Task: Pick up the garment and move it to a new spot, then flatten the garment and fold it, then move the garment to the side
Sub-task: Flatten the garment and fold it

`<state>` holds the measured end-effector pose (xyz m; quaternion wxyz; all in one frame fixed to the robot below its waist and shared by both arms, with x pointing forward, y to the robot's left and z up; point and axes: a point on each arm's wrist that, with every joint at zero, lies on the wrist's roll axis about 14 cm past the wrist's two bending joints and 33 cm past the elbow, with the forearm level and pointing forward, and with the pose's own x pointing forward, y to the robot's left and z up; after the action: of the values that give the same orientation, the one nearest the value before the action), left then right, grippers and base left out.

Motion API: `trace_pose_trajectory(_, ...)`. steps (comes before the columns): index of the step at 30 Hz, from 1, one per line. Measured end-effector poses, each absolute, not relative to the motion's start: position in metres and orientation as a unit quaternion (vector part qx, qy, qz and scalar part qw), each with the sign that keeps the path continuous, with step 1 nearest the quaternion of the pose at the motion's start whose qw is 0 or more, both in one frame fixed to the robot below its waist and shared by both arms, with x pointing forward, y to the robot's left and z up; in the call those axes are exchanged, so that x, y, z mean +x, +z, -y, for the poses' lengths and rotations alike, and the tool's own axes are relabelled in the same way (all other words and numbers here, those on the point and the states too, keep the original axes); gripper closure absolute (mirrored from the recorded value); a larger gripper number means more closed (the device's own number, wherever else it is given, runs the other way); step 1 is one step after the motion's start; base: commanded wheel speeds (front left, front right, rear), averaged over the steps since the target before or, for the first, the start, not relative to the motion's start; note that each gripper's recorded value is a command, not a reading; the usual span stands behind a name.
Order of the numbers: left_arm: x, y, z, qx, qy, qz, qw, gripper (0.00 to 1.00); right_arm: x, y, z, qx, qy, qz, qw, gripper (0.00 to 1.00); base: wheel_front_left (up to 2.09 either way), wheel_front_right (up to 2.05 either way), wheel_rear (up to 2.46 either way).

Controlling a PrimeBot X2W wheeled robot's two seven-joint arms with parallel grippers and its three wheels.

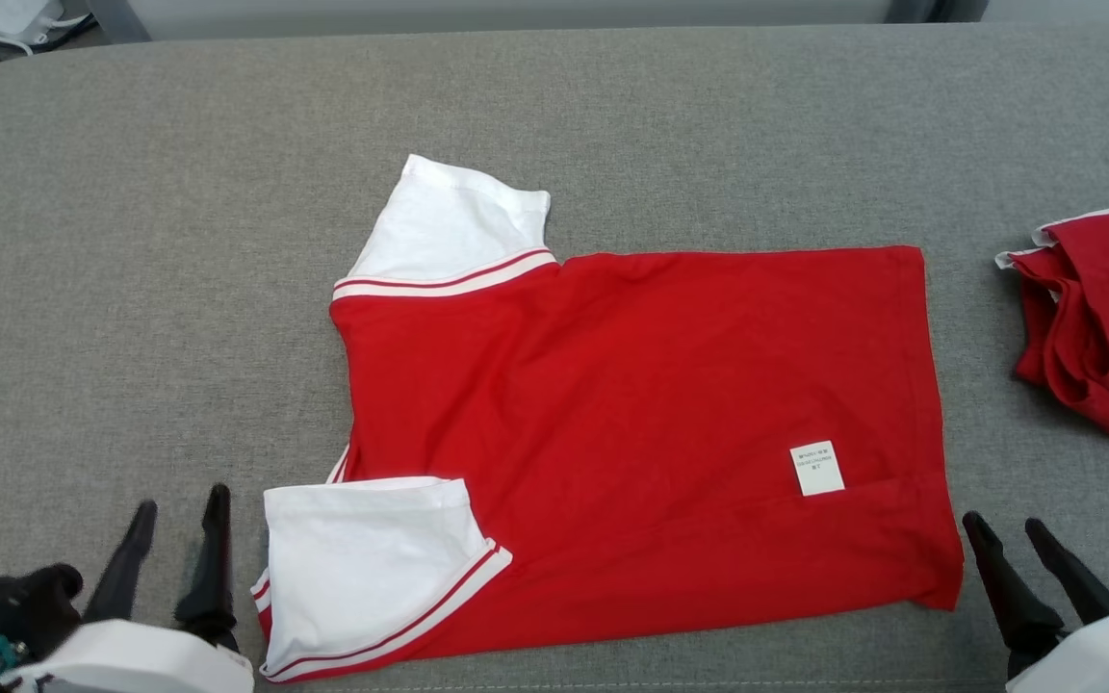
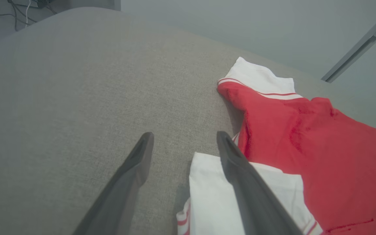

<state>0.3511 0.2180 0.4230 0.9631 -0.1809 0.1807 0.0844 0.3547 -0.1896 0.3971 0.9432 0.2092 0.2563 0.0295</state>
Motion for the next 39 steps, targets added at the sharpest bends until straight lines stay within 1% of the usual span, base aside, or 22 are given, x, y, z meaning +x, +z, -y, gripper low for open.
trace_pose_trajectory(4,0.392,0.464,-0.218,-0.139,0.043,-0.116,0.983,0.00,0.385,0.423,0.195,0.184,0.038,-0.205,0.961,0.00,0.00,0.00,0.00)
trace_pose_trajectory(8,0.438,0.494,-0.204,-0.099,-0.018,-0.093,0.991,0.00,0.425,0.449,0.193,0.148,0.062,-0.162,0.974,0.00,0.00,0.00,0.00)
trace_pose_trajectory(11,0.473,0.501,-0.187,-0.082,-0.069,-0.105,0.989,0.00,0.453,0.454,0.185,0.125,0.084,-0.158,0.976,0.00,0.00,0.00,0.00)
trace_pose_trajectory(18,0.543,0.479,-0.152,-0.041,-0.156,-0.182,0.970,0.00,0.501,0.442,0.182,0.083,0.107,-0.181,0.974,0.00,0.00,0.00,0.00)
trace_pose_trajectory(22,0.573,0.452,-0.142,-0.024,-0.179,-0.244,0.953,0.00,0.516,0.426,0.180,0.075,0.114,-0.201,0.970,0.00,0.00,0.00,0.00)
trace_pose_trajectory(28,0.610,0.421,-0.127,-0.006,-0.205,-0.308,0.929,0.00,0.530,0.407,0.182,0.068,0.117,-0.226,0.965,0.00,0.00,0.00,0.00)
trace_pose_trajectory(36,0.635,0.387,-0.114,0.004,-0.220,-0.358,0.907,0.00,0.540,0.391,0.178,0.061,0.131,-0.255,0.956,0.00,0.00,0.00,0.00)
trace_pose_trajectory(39,0.634,0.368,-0.110,0.000,-0.222,-0.391,0.893,0.00,0.542,0.386,0.178,0.061,0.134,-0.267,0.952,0.00,0.00,0.00,0.00)
